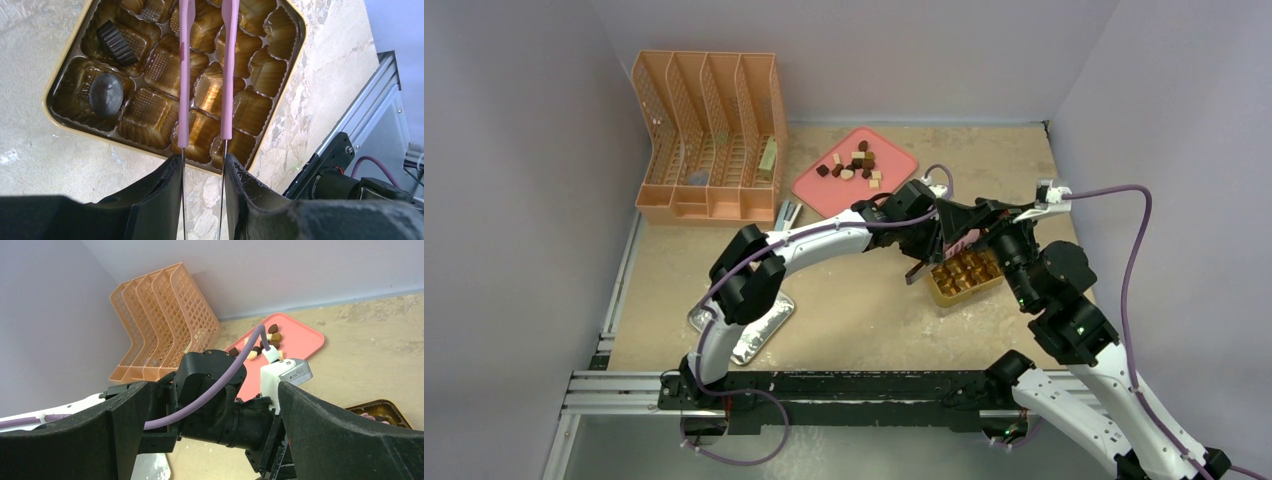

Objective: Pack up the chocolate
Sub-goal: Place the fake chocolate in the packing box.

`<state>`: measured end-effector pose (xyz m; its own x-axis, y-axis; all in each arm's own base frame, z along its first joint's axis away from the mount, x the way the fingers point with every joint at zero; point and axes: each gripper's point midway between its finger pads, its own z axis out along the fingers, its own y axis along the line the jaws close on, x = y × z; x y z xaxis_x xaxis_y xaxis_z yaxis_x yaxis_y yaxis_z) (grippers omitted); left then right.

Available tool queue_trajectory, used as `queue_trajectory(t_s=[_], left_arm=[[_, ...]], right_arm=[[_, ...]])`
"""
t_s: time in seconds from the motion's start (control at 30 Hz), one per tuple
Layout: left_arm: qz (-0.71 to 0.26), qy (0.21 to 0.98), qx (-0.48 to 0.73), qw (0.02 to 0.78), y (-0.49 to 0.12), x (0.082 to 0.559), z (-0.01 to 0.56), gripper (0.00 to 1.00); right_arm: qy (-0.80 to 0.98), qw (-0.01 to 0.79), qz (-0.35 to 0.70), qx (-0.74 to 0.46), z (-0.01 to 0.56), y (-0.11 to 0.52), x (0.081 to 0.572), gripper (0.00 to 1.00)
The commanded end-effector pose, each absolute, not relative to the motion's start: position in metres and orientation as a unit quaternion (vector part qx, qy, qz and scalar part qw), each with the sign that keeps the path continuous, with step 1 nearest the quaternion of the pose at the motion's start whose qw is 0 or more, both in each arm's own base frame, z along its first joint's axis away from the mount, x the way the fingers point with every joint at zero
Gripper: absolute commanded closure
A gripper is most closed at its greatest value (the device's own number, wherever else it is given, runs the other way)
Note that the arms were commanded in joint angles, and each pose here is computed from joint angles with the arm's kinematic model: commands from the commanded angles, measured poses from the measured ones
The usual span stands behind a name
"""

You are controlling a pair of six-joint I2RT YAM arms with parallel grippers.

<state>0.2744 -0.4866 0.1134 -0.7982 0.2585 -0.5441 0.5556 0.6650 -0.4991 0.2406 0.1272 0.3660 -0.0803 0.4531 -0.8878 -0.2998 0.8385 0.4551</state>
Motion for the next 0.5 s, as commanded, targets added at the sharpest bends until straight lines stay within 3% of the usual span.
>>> queue_trajectory(t_s=[0.0, 0.47], left_arm=[[-0.347, 0.863, 0.227, 0.287, -0.486, 0.29, 0.171, 0.67], [-0.297, 0.874, 0.162, 0.347, -0.432, 0.325, 0.2, 0.69]], right_arm=[[0.655, 0.694, 0.294, 0.055, 0.39, 0.126, 0.237, 0.01], [0.657, 0.692, 0.293, 0.052, 0.388, 0.127, 0.237, 0.01]])
